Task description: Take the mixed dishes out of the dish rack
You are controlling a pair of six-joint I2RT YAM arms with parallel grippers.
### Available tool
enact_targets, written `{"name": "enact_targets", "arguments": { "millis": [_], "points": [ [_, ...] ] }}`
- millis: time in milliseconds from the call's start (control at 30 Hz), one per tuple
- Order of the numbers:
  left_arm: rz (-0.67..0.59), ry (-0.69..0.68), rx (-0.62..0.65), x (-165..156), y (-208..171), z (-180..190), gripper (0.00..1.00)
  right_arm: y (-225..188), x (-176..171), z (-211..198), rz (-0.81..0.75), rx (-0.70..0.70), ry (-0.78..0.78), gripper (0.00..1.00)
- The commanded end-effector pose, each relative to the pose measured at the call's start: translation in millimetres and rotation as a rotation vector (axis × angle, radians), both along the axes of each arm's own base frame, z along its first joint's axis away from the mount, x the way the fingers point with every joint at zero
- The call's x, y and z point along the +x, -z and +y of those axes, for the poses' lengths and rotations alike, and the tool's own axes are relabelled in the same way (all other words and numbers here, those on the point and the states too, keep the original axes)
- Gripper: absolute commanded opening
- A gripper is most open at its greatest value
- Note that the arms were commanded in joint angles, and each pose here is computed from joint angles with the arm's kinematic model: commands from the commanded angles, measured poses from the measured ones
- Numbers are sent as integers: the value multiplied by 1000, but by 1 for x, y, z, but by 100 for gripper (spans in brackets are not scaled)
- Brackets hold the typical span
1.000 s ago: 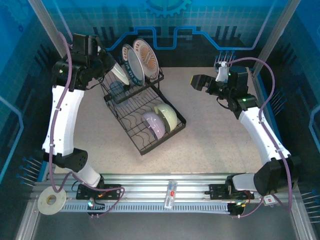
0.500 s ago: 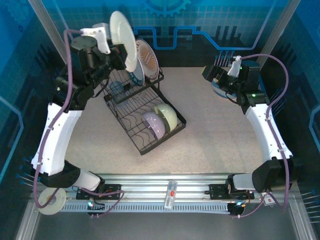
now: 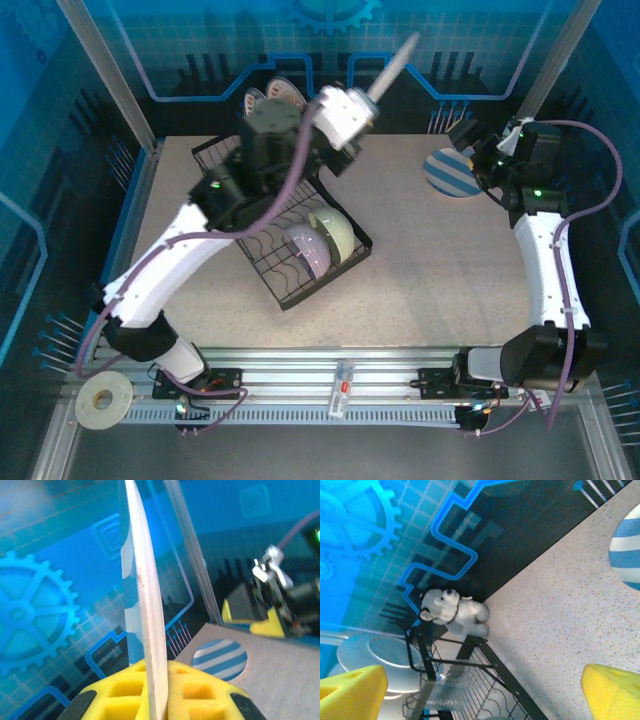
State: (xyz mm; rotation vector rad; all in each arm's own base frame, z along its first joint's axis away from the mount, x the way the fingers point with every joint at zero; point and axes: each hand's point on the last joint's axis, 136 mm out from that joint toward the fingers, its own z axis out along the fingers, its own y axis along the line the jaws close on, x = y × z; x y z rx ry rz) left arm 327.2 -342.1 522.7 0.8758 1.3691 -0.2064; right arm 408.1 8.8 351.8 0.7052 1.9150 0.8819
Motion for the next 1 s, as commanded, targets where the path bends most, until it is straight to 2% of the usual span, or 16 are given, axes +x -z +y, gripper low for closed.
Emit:
{"name": "enact_targets", "arguments": {
  "millis": [0,167,400,633,833,967],
  "points": [
    [-195,28,203,6,24,-38,0,-3,-15,-22,20,70,94,100],
    [-249,0,323,21,72,-62,0,-9,-23,-39,3,88,172,100],
    [-382,-96,574,34,160,-74,0,-23,-30,-44,-19,74,194,100],
    [-438,-165,682,41,199,-70,0,-4,-37,-35,28,52,171,100],
    [-432,-198,711,42,214,-62,0,17,-40,-12,111,32,87,99],
    [-426,-196,725,41,223,-60,0,30,-46,9,175,-43,16,98]
  ]
}}
